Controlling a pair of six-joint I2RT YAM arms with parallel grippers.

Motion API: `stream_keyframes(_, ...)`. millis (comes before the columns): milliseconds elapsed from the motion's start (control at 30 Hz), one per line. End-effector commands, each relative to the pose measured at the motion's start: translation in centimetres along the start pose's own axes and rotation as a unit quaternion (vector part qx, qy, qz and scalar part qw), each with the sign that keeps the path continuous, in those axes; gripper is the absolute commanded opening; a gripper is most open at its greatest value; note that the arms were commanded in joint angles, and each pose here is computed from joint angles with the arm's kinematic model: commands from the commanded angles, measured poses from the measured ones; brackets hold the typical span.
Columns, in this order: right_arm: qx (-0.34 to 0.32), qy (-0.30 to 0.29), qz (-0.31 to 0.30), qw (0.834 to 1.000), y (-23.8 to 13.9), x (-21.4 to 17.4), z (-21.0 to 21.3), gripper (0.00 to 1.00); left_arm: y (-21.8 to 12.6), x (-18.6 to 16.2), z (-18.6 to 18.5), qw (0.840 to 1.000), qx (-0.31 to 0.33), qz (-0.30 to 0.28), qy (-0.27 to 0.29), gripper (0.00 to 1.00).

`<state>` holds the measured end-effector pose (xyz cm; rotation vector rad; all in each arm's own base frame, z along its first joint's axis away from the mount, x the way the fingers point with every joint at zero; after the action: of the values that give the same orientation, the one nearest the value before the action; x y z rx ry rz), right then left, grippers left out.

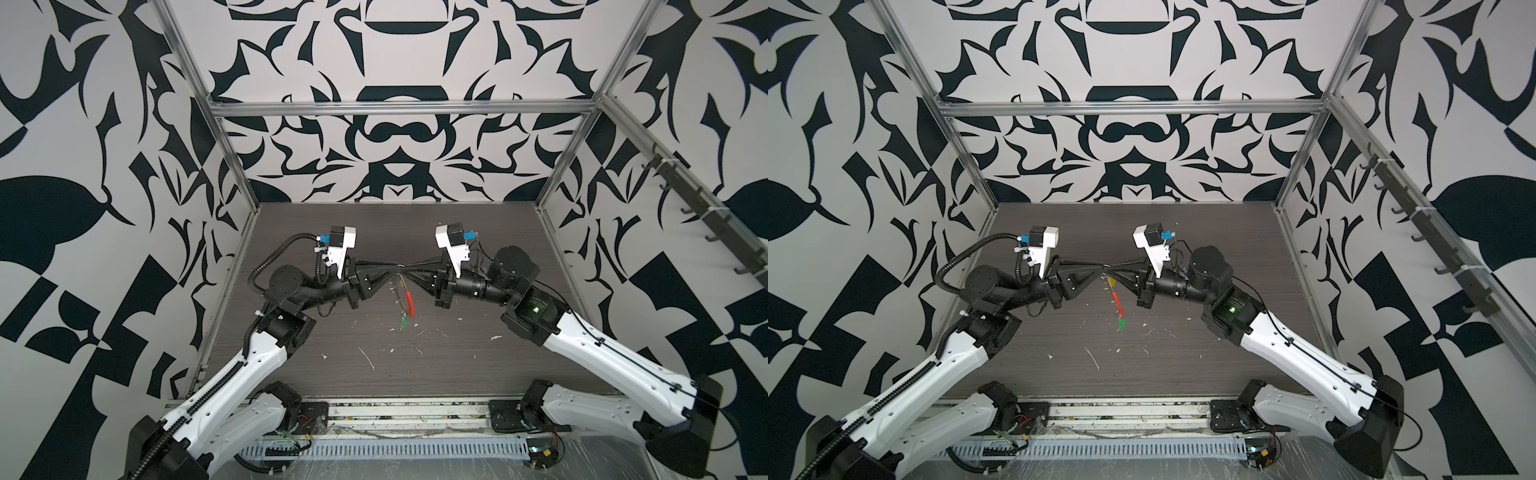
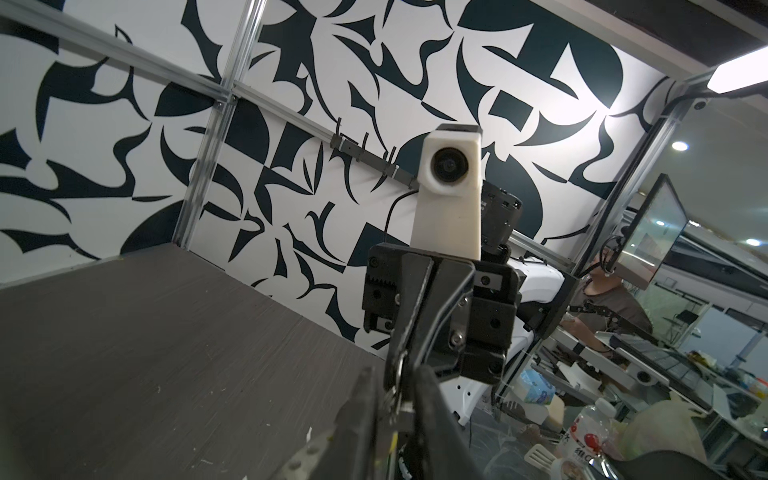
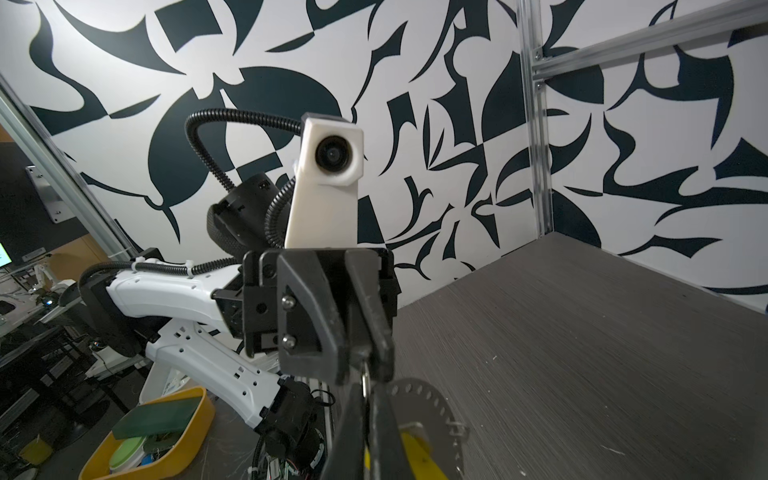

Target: Remove the keys from the keyring

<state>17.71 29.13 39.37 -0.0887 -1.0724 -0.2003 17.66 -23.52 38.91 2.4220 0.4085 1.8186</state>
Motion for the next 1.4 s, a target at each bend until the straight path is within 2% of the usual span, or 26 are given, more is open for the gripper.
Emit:
stream_keyframes(0,0.002,-0.039,-0.009,0.999,-1.1,2.0,2.0,0.00,-0.3,1.0,-1.1,1.000,-0.003,0.006,0.011,0.39)
stream_keyframes(233,-0.011,-0.051,0.029,0.998,-1.6,1.8,2.4,0.00,-0.1,-0.4,-1.4,0.995,-0.007,0.092,-0.022,0.36)
stream_keyframes(400,-0.003,-0.055,0.050,0.997,-1.6,1.6,2.7,0.00,-0.2,-0.6,-1.8,0.992,-0.010,0.121,-0.026,0.34)
stream_keyframes(533,0.002,-0.054,0.052,0.997,-1.6,1.7,2.9,0.00,-0.2,-0.6,-1.9,0.991,-0.009,0.132,-0.028,0.30)
stream_keyframes(733,0.012,-0.052,0.056,0.997,-1.4,1.5,3.1,0.00,0.1,-0.7,-1.7,0.990,-0.014,0.139,-0.034,0.29)
stream_keyframes(900,0.011,-0.050,0.057,0.997,-1.3,1.4,3.0,0.00,0.3,-0.4,-2.0,0.990,-0.030,0.137,-0.035,0.17)
stream_keyframes(1367,0.000,-0.044,0.055,0.997,-1.1,1.2,2.3,0.00,0.6,-0.3,-2.1,0.990,-0.048,0.129,-0.038,0.15)
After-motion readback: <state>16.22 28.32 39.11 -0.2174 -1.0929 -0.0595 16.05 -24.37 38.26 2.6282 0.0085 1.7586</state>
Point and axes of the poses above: each gripper's point midway between its finger pads, its own y axis out along the fingers, its own z axis along the line the jaws close on, x = y × z, the point moved 3 cm from there along -y, back along the fingers, and after that the axes turned 9 degrees about y, right-handed, at the moved point
